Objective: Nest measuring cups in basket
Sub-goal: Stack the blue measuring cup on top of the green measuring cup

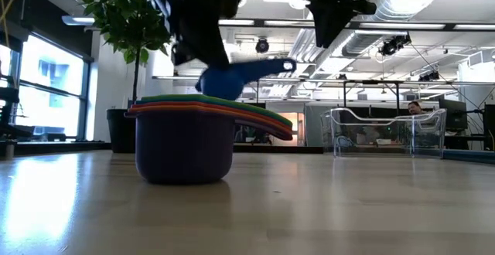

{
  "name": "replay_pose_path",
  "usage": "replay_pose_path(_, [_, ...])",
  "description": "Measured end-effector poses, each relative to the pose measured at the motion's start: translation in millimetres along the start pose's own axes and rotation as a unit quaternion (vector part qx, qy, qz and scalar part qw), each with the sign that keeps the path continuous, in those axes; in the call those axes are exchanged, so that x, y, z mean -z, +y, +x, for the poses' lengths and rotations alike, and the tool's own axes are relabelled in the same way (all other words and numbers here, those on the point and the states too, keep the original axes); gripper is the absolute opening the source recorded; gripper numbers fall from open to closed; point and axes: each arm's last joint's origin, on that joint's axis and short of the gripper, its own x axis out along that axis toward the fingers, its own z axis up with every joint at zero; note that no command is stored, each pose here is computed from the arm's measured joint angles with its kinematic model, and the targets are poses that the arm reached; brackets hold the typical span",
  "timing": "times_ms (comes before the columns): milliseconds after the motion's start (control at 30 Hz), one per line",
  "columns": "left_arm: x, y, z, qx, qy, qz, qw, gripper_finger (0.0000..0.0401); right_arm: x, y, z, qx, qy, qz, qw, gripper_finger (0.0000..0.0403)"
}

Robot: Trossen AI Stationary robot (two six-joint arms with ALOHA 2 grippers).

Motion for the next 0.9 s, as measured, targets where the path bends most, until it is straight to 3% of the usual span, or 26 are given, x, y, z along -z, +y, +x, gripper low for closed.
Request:
replay_pose_path(433, [32,-56,-15,0.028,-0.012,-0.162,0.986,0.0007,-18,-20,10,0.024,0.014,-0.036,0.999,0.0064])
replay_pose_path(733, [38,-81,-40,-0.028,-0.043,-0.212,0.976,0.0005,-22,-24,12,0.025,0.014,-0.069,0.997,0.0064])
replay_pose_path(900, [42,-91,-43,-0.016,-0.058,-0.263,0.963,0.0005,-22,-24,12,0.025,0.014,-0.079,0.996,0.0064])
